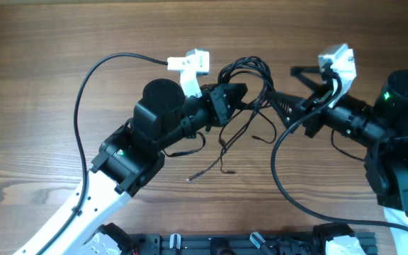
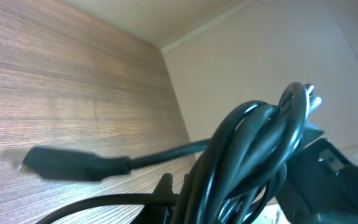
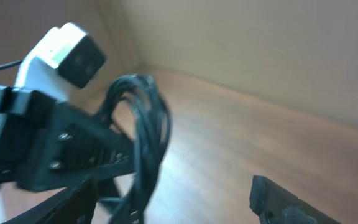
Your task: Untangle cables
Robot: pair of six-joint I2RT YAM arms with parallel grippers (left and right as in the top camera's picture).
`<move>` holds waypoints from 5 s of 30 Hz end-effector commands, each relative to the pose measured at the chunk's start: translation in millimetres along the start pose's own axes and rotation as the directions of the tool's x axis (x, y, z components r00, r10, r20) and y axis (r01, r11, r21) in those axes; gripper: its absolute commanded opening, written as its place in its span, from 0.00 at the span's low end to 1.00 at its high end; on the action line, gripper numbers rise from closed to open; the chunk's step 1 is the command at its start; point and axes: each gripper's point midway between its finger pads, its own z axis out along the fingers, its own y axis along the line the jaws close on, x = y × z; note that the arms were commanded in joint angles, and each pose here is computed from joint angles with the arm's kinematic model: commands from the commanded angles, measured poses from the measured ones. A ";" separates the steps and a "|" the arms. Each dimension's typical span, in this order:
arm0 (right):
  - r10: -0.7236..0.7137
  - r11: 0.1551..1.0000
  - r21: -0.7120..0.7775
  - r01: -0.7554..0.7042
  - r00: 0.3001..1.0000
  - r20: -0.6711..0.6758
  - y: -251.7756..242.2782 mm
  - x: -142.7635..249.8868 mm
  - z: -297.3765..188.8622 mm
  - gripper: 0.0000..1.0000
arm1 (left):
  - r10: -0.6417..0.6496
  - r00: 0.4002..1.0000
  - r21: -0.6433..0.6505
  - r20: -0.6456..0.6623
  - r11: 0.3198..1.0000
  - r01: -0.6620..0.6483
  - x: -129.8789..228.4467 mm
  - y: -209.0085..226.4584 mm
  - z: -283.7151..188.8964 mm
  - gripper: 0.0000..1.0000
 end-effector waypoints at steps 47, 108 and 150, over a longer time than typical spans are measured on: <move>0.315 0.689 0.655 -0.309 0.942 0.114 -86.8 36.3 -75.4 0.04 | 0.076 0.933 -0.182 0.351 0.983 -0.011 -51.7 4.9 -40.5 0.04; 0.147 0.983 0.103 -0.152 0.987 0.058 -12.8 -10.8 -9.0 0.04 | 0.384 0.920 0.089 0.082 0.916 -0.390 1.1 -46.0 -26.0 1.00; 0.186 0.982 -0.040 -0.184 0.980 0.071 10.8 -20.2 -8.5 0.50 | 0.109 0.990 0.033 0.084 0.993 -0.112 -9.2 -22.4 -4.3 0.04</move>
